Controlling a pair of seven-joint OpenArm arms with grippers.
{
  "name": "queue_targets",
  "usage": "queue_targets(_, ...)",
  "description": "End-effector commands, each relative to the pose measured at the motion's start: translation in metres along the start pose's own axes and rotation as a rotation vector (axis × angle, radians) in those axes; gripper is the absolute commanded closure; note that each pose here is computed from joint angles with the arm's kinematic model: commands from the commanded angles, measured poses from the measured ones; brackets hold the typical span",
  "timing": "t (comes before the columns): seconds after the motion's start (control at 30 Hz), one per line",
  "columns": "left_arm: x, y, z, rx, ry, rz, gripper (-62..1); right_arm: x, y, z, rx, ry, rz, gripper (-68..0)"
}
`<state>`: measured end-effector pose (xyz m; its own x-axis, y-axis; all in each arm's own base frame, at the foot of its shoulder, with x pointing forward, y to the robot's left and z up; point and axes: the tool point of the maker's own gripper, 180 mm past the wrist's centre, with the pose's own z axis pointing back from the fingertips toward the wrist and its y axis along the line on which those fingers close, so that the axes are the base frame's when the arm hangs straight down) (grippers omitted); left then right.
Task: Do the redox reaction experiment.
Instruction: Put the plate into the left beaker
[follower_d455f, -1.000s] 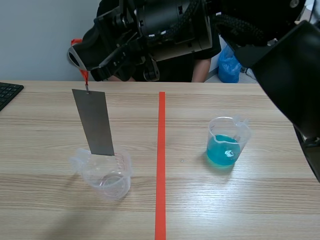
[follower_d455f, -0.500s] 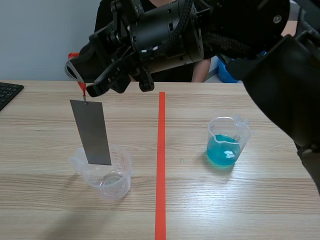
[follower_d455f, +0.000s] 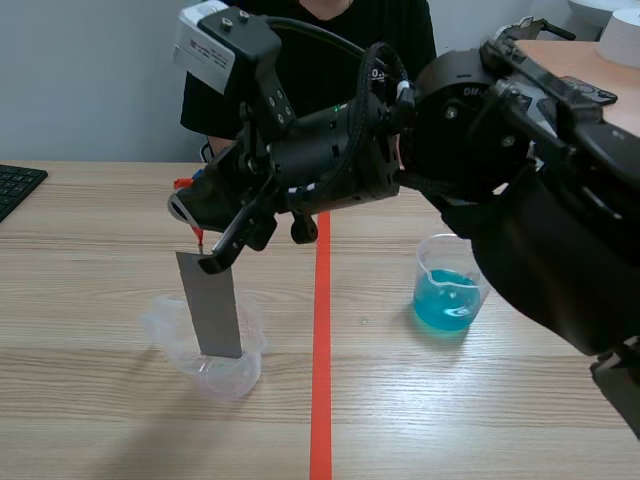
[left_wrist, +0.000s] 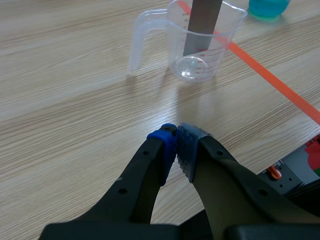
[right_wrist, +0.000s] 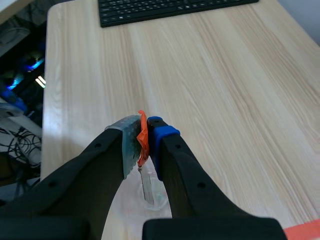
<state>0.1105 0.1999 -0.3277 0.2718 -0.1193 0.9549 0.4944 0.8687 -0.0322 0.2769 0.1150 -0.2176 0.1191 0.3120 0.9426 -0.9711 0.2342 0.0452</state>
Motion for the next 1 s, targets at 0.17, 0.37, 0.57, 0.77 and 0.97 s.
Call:
queue_targets(0.17, 0.01, 0.001, -0.002, -0.005, -0.035, -0.011, -2.7, -0.003, -0.011, -0.003, -0.02, -0.016, 0.012, -1.5)
queue_targets(0.37, 0.01, 0.001, -0.002, -0.005, -0.035, -0.011, -2.7, -0.004, -0.007, -0.003, 0.003, -0.012, 0.024, -1.6)
queue_targets(0.57, 0.01, 0.001, -0.002, -0.005, -0.035, -0.011, -2.7, -0.007, -0.001, -0.003, 0.038, 0.0, 0.048, -17.1)
queue_targets(0.77, 0.012, 0.001, -0.001, -0.005, -0.05, -0.011, -2.7, 0.003, 0.006, -0.003, 0.075, -0.051, 0.003, -52.7)
queue_targets(0.97, 0.014, 0.001, -0.001, -0.005, -0.057, -0.011, -2.7, 0.003, 0.024, -0.01, 0.136, -0.06, -0.015, -67.9)
